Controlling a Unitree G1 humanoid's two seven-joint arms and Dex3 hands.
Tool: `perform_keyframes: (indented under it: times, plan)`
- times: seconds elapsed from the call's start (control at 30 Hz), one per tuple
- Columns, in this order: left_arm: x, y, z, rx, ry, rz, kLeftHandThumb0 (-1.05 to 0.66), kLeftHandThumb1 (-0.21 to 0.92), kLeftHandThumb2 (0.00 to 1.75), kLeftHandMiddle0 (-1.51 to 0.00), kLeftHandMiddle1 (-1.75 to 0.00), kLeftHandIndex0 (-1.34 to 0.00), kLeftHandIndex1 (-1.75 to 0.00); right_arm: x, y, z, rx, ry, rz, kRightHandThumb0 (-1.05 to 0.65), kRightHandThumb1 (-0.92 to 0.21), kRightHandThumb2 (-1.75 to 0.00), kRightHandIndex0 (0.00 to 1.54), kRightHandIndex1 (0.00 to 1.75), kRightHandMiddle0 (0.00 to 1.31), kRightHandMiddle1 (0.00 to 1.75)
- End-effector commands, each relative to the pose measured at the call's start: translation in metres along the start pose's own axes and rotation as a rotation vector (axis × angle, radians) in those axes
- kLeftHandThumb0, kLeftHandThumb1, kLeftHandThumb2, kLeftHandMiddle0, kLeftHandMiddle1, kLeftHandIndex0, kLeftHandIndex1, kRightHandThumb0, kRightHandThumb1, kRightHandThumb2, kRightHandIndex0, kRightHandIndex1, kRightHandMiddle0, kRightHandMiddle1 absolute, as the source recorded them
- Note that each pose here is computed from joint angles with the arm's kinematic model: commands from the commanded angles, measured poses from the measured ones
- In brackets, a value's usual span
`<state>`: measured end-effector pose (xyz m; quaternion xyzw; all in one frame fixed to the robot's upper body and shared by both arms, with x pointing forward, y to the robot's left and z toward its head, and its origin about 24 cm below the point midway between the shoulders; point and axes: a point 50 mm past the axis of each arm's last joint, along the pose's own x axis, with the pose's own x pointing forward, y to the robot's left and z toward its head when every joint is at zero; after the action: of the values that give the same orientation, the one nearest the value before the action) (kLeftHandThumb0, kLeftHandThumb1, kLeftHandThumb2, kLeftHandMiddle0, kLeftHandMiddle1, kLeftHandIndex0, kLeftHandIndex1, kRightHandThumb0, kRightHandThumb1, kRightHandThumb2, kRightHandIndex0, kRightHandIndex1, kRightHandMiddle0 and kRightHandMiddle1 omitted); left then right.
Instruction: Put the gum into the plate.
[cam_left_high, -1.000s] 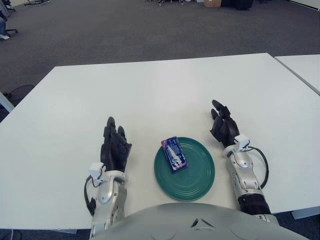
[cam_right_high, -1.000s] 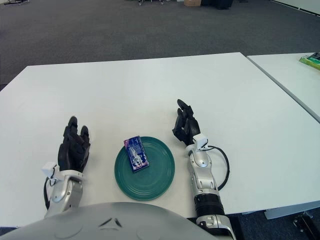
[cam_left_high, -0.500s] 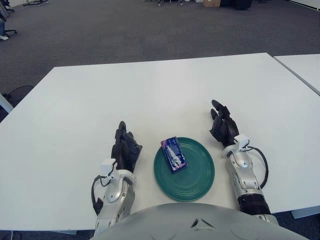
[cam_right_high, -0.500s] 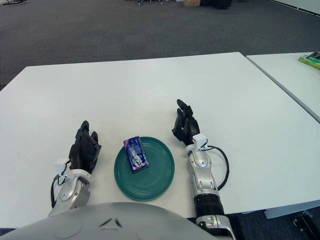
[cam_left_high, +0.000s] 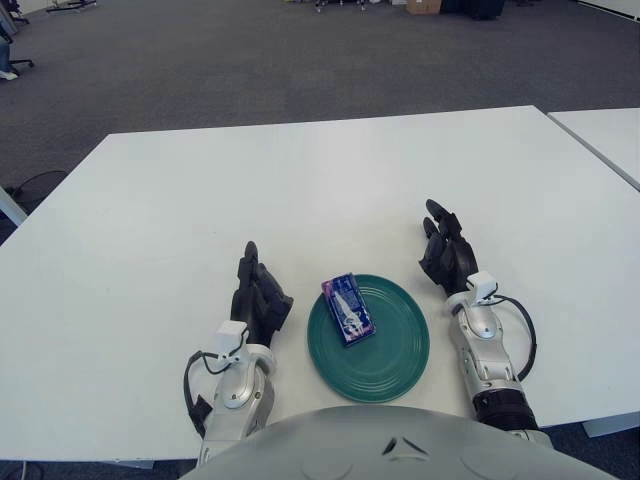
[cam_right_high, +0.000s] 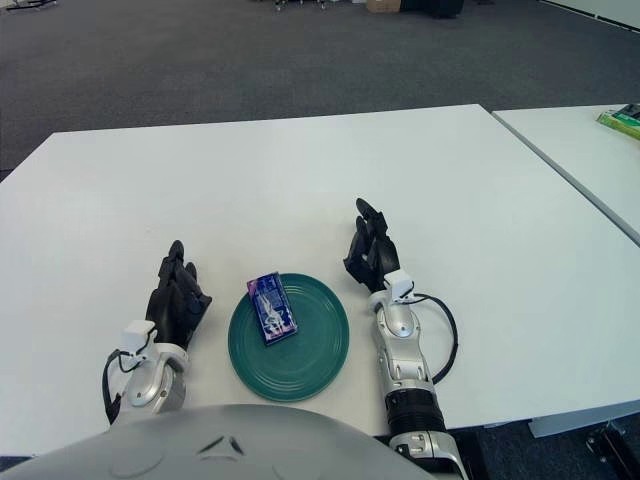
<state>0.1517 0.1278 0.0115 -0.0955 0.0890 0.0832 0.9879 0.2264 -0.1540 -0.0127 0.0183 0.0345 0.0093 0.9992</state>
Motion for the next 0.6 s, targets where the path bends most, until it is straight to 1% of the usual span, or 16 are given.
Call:
perform_keyframes:
  times: [0.0,0.07,0.17,0.57]
  plan:
    - [-0.0005,0.0066,-0.0144,0.044,0.050,-0.026,-1.00,0.92,1.09,-0.02,0.00,-0.06,-0.06,-0.0209,0.0025,-0.0319,0.014,0.155,-0.012,-0.64,-0.92,-0.94,0.12,0.00,0.00,0.43]
    - [-0.0003,0.0077,-0.0151,0.045,0.042,-0.044,-1.00,0.92,1.10,-0.03,0.00,-0.02,-0.14,-0.0216,0.0035,-0.0320,0.014,0.154,-0.008,-0.64,-0.92,-0.94,0.11,0.00,0.00,0.42]
    - [0.0001,0.0096,-0.0161,0.043,0.034,-0.063,-1.01,0.92,1.12,-0.03,0.00,-0.01,-0.18,-0.0225,0.0049,-0.0323,0.015,0.155,-0.004,-0.64,-0.92,-0.95,0.11,0.00,0.00,0.41]
    - [0.0027,0.0117,-0.0133,0.045,-0.007,-0.121,-1.03,0.92,1.11,-0.04,-0.01,0.00,-0.18,-0.0246,0.0077,-0.0344,0.024,0.170,-0.012,-0.65,-0.92,-0.95,0.10,0.00,0.00,0.40]
